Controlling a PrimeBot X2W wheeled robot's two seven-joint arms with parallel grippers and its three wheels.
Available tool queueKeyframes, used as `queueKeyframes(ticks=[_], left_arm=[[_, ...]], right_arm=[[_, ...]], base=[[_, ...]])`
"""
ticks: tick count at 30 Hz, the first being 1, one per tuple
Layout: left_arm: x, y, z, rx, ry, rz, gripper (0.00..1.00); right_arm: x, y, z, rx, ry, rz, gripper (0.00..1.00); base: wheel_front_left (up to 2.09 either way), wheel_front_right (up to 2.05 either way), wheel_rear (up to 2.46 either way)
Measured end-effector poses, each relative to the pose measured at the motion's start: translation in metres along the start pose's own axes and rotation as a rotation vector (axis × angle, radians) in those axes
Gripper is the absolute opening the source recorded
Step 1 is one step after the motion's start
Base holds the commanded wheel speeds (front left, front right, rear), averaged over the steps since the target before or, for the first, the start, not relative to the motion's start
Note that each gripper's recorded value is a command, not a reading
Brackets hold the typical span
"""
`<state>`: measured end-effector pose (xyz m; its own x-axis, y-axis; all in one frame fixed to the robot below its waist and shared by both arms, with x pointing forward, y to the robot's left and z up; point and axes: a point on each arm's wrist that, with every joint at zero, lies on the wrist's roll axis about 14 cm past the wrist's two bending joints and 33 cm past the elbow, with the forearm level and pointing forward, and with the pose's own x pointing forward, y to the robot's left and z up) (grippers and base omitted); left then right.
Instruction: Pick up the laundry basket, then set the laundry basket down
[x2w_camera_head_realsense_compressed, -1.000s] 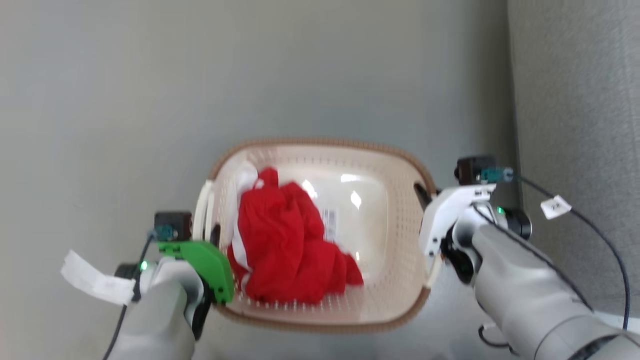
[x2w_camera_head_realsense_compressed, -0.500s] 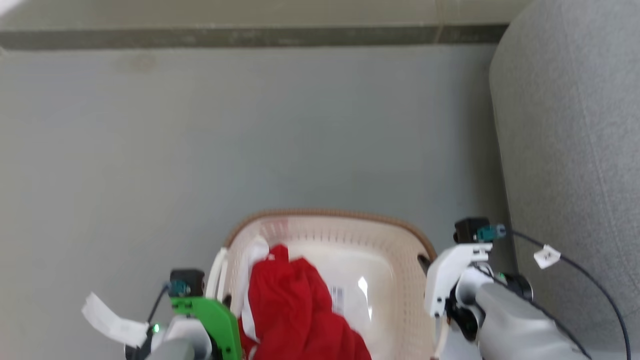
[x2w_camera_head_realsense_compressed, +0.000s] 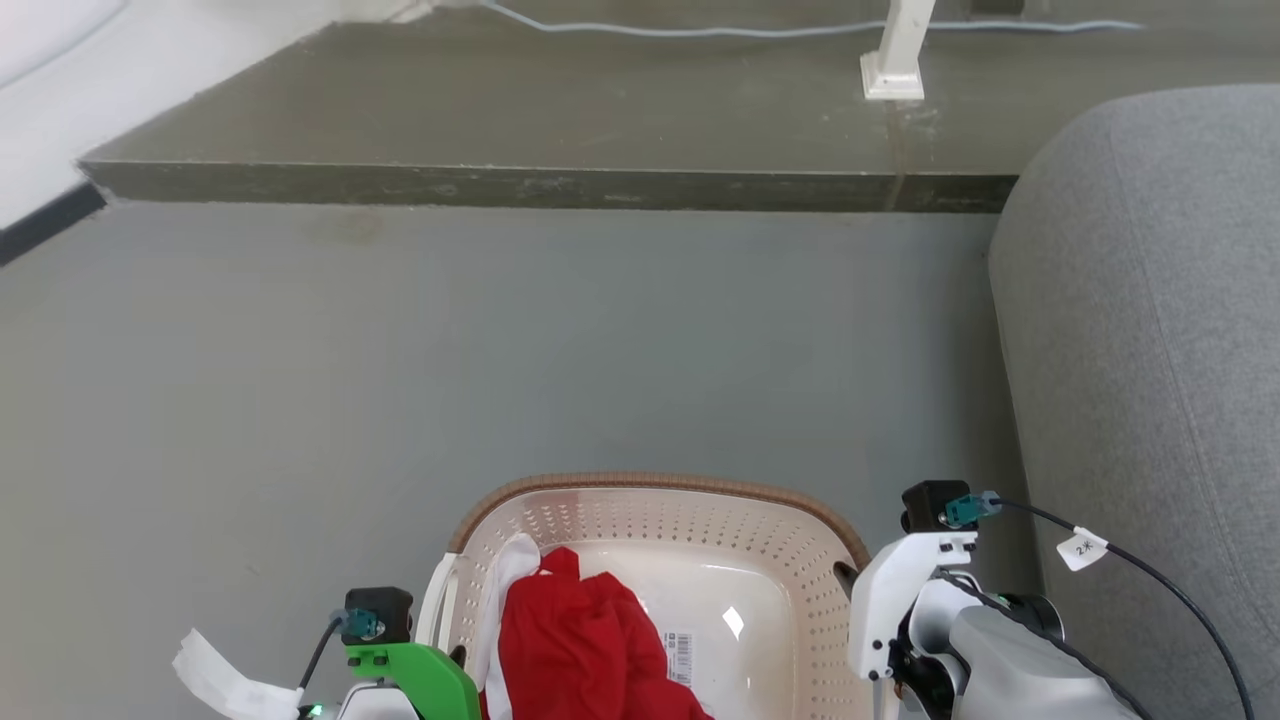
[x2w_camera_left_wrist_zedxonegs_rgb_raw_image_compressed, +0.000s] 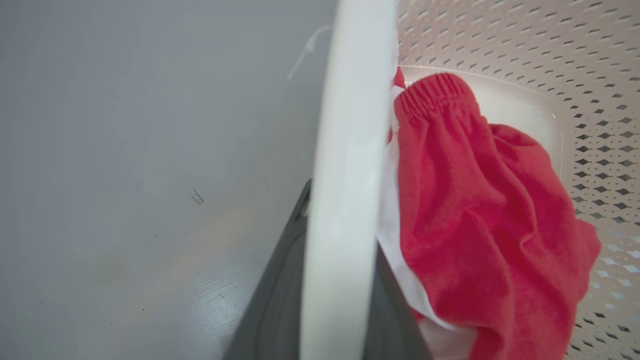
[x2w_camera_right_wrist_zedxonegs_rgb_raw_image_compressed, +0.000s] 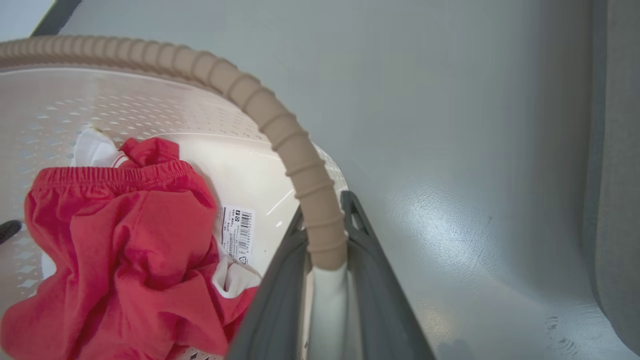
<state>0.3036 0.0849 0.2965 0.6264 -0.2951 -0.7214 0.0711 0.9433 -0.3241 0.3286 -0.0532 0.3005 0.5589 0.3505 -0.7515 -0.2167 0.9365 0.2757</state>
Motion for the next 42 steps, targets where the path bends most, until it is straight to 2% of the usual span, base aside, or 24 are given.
queueKeyframes(ticks=[42], left_arm=[[0.011, 0.001, -0.008, -0.021, 0.045, 0.031, 0.00]], right_arm=[[0.014, -0.004, 0.006, 0.007, 0.021, -0.014, 0.00]], base=[[0.00, 0.00, 0.00]])
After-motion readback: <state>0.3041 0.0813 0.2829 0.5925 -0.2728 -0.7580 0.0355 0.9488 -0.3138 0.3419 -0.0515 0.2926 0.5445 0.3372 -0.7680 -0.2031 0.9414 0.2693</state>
